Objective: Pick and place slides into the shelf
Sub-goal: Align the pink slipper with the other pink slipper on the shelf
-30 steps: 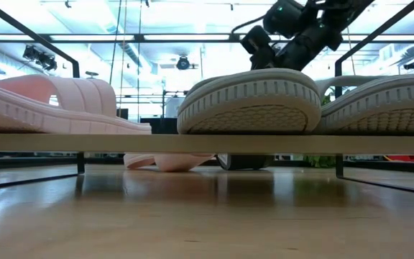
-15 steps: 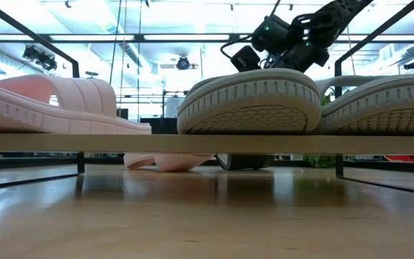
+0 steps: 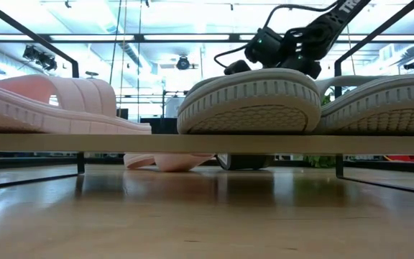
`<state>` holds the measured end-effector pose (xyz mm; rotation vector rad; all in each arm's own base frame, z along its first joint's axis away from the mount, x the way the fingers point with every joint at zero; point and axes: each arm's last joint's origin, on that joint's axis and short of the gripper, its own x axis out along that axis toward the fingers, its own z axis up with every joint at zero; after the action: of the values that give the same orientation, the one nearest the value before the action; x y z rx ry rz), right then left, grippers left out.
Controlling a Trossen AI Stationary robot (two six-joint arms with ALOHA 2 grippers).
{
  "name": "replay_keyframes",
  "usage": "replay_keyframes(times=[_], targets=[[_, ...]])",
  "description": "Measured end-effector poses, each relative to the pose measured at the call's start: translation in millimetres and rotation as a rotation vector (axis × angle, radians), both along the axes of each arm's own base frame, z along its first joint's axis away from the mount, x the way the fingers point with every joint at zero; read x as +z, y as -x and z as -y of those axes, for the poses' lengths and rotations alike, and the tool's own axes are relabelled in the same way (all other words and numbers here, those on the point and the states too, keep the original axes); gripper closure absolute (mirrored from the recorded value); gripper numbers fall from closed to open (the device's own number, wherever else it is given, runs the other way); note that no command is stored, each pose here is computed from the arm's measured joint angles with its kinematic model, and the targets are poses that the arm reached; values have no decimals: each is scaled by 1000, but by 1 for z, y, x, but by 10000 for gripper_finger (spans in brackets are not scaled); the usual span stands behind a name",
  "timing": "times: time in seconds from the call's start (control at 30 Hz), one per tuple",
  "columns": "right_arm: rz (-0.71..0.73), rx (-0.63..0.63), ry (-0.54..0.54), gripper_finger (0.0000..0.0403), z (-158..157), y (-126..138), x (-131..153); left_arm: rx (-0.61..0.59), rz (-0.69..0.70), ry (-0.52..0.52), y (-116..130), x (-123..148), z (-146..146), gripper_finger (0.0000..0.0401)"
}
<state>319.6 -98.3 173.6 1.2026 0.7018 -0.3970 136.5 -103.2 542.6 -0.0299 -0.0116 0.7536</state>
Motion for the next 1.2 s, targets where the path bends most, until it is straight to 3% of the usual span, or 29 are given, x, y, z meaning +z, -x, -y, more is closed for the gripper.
replay_keyframes(times=[0.43,0.77,1.0,1.2], targets=[[29,-7,-13,117,4,-12,-20,1,3,3,0,0,0,239],[74,-20,0,135,5,-16,-18,1,4,4,0,0,0,239],[67,-14,-9,201,1,-19,-22,1,1,1,0,0,0,239],[72,11,-24,328,-4,-20,-21,1,-1,-1,0,0,0,239]])
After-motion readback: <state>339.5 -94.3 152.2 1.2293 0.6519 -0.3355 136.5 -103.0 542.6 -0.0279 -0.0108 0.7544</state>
